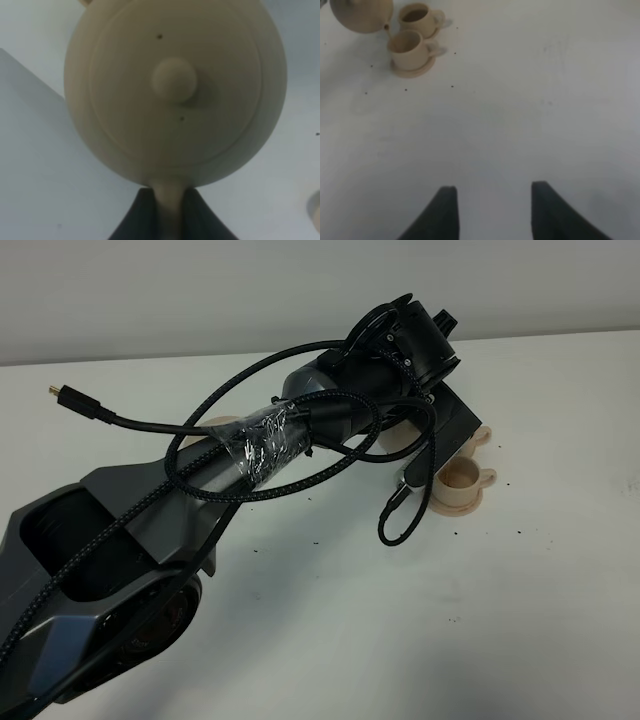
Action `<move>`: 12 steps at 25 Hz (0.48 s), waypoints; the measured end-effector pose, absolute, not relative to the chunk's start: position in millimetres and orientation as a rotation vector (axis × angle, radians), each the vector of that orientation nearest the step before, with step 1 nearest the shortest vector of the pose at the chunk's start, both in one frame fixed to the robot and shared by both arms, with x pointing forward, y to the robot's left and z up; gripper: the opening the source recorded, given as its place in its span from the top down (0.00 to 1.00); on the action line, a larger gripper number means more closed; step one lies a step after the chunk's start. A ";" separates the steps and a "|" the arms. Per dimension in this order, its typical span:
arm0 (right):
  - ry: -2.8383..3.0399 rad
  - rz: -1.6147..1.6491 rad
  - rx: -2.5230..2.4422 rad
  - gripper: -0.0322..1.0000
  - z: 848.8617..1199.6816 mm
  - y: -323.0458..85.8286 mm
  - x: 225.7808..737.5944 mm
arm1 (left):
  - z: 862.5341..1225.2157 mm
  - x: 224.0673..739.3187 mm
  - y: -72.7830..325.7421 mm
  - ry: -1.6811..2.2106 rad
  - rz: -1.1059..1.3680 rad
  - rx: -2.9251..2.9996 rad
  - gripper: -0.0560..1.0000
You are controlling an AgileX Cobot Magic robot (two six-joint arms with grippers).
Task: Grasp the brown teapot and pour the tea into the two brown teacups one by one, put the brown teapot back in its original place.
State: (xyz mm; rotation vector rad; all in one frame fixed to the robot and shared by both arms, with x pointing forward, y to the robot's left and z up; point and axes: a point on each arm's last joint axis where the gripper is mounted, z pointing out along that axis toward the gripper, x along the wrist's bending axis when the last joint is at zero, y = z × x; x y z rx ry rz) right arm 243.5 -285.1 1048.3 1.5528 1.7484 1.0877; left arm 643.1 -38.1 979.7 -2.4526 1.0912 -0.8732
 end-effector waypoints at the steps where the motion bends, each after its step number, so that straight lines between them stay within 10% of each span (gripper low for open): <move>1: 1.748 1.088 1.553 0.63 1048.3 -285.1 243.5 | 979.8 643.1 -38.2 1.101 -0.874 -2.447 0.83; 12: 1.748 1.088 1.553 0.63 1048.3 -285.1 243.5 | 968.7 646.8 -40.9 1.142 -0.880 -2.405 0.83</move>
